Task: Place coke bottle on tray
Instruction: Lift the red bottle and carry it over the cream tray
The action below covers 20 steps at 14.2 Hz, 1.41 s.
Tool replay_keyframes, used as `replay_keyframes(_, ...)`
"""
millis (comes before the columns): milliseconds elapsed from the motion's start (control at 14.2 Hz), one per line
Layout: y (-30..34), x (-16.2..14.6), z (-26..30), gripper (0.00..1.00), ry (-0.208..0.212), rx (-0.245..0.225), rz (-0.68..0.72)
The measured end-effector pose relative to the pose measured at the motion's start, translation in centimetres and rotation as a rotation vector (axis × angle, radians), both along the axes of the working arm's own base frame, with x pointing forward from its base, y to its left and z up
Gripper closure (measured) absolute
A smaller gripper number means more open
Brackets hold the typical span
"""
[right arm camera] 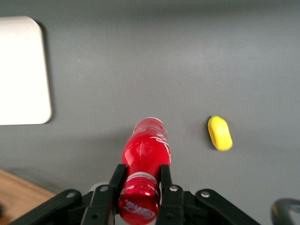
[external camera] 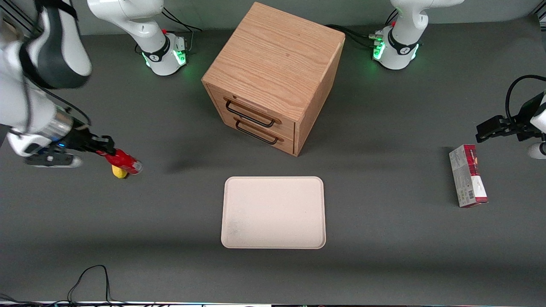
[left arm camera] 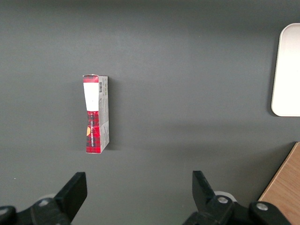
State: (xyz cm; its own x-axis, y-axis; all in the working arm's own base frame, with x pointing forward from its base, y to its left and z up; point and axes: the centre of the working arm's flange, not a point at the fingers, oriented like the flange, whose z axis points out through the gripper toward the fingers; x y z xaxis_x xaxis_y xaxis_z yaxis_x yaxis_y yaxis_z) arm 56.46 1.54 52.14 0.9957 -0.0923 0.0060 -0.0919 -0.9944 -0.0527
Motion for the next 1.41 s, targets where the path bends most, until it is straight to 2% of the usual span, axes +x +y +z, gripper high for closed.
replay_keyframes(212, 3.0, 1.0, 7.3, 0.66, -0.013, 0.006, -0.057)
replay_keyframes(353, 6.1, 2.8, 9.0, 0.66, -0.018, 0.020, -0.090)
replay_keyframes(635, 15.0, 7.1, 7.2, 0.66, -0.021, 0.085, -0.154)
replay_keyframes(847, 21.9, 9.5, 4.9, 0.66, -0.094, 0.120, -0.215)
replay_keyframes(918, 24.1, 10.0, 3.4, 0.66, -0.119, 0.115, -0.228)
replay_keyframes(1059, 28.2, 10.5, -0.5, 0.66, -0.144, 0.090, -0.224)
replay_keyframes(1412, 31.9, 11.6, -8.1, 0.66, -0.139, 0.040, -0.164)
